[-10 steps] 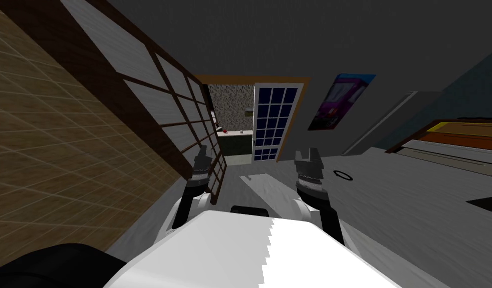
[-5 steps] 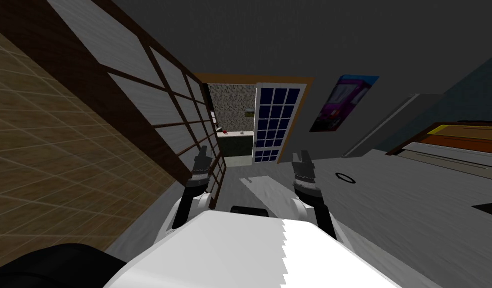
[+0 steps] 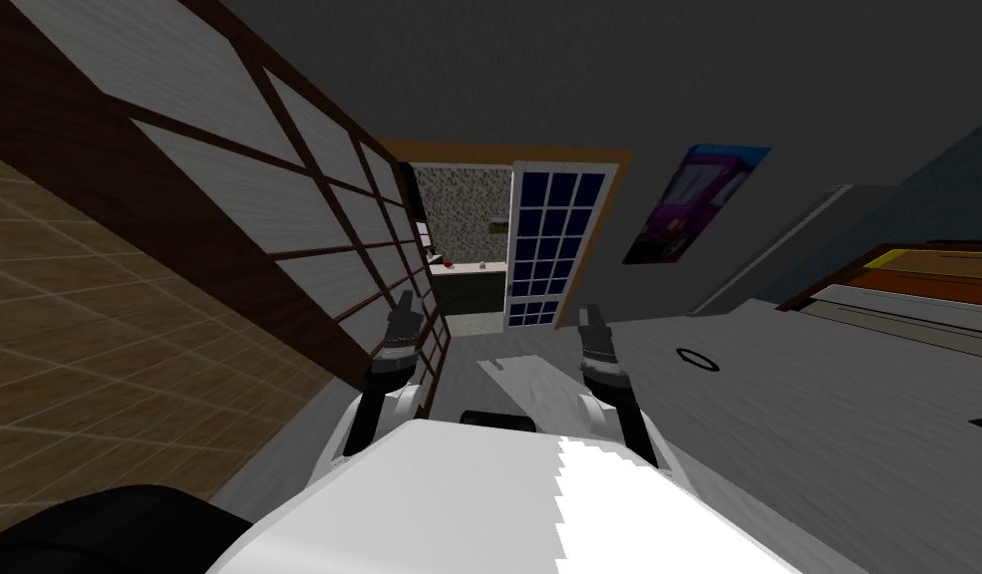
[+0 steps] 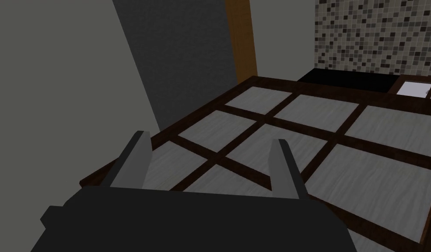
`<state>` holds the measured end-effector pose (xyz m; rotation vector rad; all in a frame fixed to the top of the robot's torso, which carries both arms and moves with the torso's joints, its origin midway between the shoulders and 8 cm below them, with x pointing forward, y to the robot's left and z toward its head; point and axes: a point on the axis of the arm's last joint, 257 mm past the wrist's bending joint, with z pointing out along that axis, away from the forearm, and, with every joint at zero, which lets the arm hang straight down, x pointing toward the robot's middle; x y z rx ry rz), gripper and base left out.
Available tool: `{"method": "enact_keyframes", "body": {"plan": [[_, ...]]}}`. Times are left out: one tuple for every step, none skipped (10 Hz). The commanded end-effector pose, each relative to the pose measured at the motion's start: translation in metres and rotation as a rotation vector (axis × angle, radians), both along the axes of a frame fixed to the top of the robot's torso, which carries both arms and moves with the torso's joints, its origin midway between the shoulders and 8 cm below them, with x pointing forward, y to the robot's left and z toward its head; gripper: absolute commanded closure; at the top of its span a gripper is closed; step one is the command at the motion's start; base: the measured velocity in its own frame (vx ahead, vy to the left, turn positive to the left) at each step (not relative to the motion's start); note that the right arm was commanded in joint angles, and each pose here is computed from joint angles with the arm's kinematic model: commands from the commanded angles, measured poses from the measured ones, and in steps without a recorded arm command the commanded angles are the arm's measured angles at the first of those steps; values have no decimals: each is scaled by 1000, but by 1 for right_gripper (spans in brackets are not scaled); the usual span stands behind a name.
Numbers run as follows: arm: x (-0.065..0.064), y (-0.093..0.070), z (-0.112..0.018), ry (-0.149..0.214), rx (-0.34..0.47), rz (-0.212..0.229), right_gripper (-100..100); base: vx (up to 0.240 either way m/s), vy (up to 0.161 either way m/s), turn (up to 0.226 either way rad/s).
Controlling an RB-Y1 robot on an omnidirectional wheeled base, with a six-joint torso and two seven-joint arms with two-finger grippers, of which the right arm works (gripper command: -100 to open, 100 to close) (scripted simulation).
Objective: Pull the door open
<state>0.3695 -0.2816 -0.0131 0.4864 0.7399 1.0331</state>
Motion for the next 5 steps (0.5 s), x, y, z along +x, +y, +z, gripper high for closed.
{"method": "enact_keyframes", "body": {"plan": [[4, 0, -10, 17, -30, -16, -100, 112, 11, 0], [7, -1, -16, 27, -46, -25, -100, 100, 27, -1], [10, -1, -22, 37, -63, -34, -100, 84, 26, -6], [13, -1, -27, 47, -79, -43, -100, 76, 24, -1], [16, -2, -33, 56, -96, -51, -100, 89, 24, -4]]}}
